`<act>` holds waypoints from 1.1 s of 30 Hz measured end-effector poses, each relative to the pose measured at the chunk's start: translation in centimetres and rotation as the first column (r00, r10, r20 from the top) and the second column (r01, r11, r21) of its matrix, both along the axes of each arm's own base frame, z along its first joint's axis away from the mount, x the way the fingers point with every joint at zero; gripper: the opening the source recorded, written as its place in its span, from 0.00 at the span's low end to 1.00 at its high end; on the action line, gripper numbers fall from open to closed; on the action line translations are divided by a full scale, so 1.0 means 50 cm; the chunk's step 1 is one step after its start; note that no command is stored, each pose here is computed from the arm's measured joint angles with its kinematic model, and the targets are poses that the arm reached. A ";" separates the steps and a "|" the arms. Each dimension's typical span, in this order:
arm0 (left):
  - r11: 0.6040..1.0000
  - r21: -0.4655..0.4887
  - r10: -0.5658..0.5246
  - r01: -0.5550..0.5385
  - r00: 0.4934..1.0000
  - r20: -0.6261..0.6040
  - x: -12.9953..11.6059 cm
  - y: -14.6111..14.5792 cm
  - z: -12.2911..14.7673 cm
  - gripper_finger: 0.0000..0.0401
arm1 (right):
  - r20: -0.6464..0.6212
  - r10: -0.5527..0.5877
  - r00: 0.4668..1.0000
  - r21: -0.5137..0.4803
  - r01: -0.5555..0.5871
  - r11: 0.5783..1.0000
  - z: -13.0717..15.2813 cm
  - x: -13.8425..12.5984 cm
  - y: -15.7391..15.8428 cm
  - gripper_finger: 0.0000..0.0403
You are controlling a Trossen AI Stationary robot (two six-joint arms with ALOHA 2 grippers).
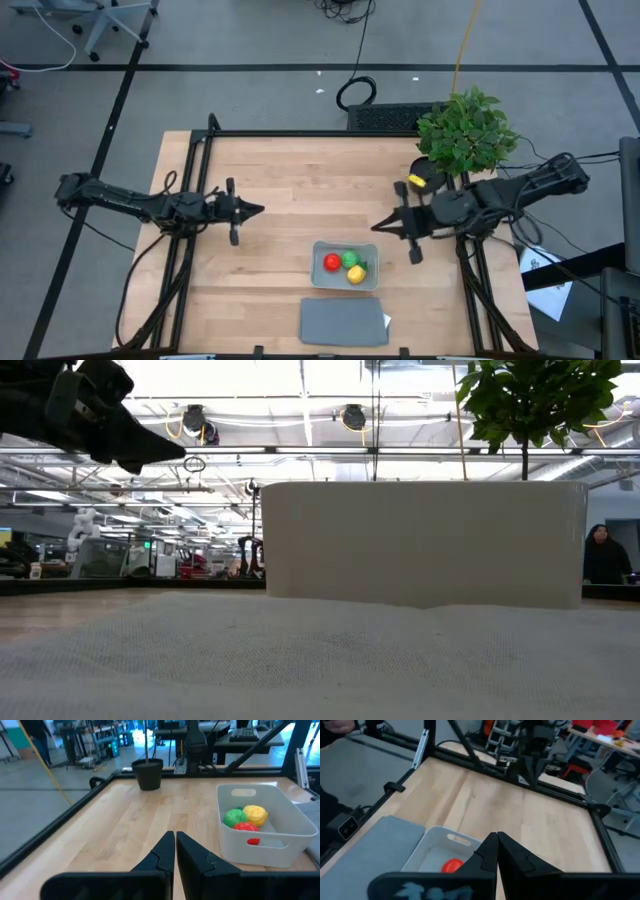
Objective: Pick and placing Produce into tupperware
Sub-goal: Return to Home Position
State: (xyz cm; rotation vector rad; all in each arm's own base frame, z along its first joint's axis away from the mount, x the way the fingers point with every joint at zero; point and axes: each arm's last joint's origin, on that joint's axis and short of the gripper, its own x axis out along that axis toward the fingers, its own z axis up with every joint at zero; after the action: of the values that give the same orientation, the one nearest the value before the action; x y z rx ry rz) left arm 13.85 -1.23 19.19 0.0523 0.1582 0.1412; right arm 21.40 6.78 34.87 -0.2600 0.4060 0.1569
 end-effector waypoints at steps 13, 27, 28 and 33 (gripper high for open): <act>0.993 0.115 0.022 -0.039 0.989 0.145 -0.022 -0.015 0.036 0.05 | 0.124 -0.187 0.974 0.104 0.175 0.979 0.028 -0.145 -0.053 0.00; 0.990 0.109 0.064 -0.086 0.980 0.188 -0.046 -0.024 0.047 0.00 | 0.154 -0.237 0.959 0.254 0.193 0.948 -0.136 -0.231 -0.079 0.00; 0.990 0.117 0.061 -0.084 0.980 0.188 -0.046 -0.024 0.047 0.00 | 0.160 -0.244 0.957 0.266 0.196 0.944 -0.146 -0.238 -0.082 0.00; 0.984 0.146 0.073 -0.102 0.979 0.193 -0.047 -0.025 0.050 0.00 | 0.239 -0.302 0.923 0.329 0.216 0.920 -0.188 -0.262 -0.095 0.00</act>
State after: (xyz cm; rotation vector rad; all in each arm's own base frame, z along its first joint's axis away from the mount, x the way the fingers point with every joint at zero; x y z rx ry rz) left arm 11.51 -2.48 21.67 0.1867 -0.0387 0.2454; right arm 8.30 2.03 25.47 0.0719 0.1214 -0.0850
